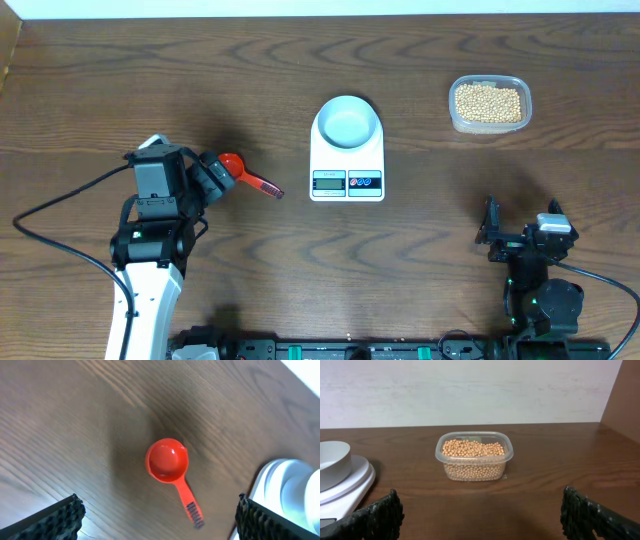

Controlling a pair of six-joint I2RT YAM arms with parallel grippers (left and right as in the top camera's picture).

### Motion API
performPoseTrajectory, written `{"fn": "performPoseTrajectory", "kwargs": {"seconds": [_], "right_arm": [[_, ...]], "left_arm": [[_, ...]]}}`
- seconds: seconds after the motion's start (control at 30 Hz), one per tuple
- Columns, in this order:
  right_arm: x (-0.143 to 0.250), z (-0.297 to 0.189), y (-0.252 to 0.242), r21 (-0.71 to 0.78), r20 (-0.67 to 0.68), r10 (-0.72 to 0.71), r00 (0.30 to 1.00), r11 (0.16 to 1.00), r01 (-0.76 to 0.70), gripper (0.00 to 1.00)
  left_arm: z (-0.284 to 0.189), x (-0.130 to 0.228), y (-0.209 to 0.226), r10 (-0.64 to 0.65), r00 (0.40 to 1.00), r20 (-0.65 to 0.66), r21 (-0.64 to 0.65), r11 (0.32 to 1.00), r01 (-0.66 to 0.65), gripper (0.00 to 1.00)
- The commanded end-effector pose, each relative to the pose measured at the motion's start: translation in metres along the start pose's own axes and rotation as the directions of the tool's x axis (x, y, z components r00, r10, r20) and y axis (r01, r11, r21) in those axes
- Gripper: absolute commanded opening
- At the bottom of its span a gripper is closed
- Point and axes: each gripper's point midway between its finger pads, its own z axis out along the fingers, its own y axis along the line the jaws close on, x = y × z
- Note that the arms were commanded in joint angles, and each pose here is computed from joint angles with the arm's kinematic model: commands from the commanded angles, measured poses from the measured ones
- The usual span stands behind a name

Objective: Scoop item into bowl and weigh 50g on scale
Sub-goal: 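Move the left gripper over the red scoop's bowl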

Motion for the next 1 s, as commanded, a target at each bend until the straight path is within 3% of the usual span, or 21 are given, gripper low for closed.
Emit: {"fn": "performPoseTrajectory", "kwargs": {"seconds": [0.0, 0.43, 0.77, 0.97], "right_arm": [[0.001, 0.000, 0.003, -0.011, -0.001, -0.001, 1.000, 1.000, 0.001, 0.99], [0.001, 0.000, 0.003, -0.011, 0.000, -0.001, 1.000, 1.000, 0.001, 0.99], [0.001, 0.000, 0.003, -0.011, 0.000, -0.001, 1.000, 1.000, 0.001, 0.99], [0.001, 0.000, 0.003, -0.011, -0.001, -0.001, 1.000, 1.000, 0.001, 0.99]], "left_arm": [[-0.005, -0.008, -0.004, -0.113, 0.993, 0.018, 0.004, 0.994, 0.113, 0.98], [-0.003, -0.023, 0.004, -0.171, 0.985, 0.023, -0.105, 0.979, 0.173, 0.98], [0.040, -0.001, 0.015, -0.392, 0.919, -0.035, -0.230, 0.898, 0.374, 0.98], [0.067, 0.009, -0.002, -0.393, 0.915, -0.092, -0.203, 0.907, 0.369, 0.98]]}}
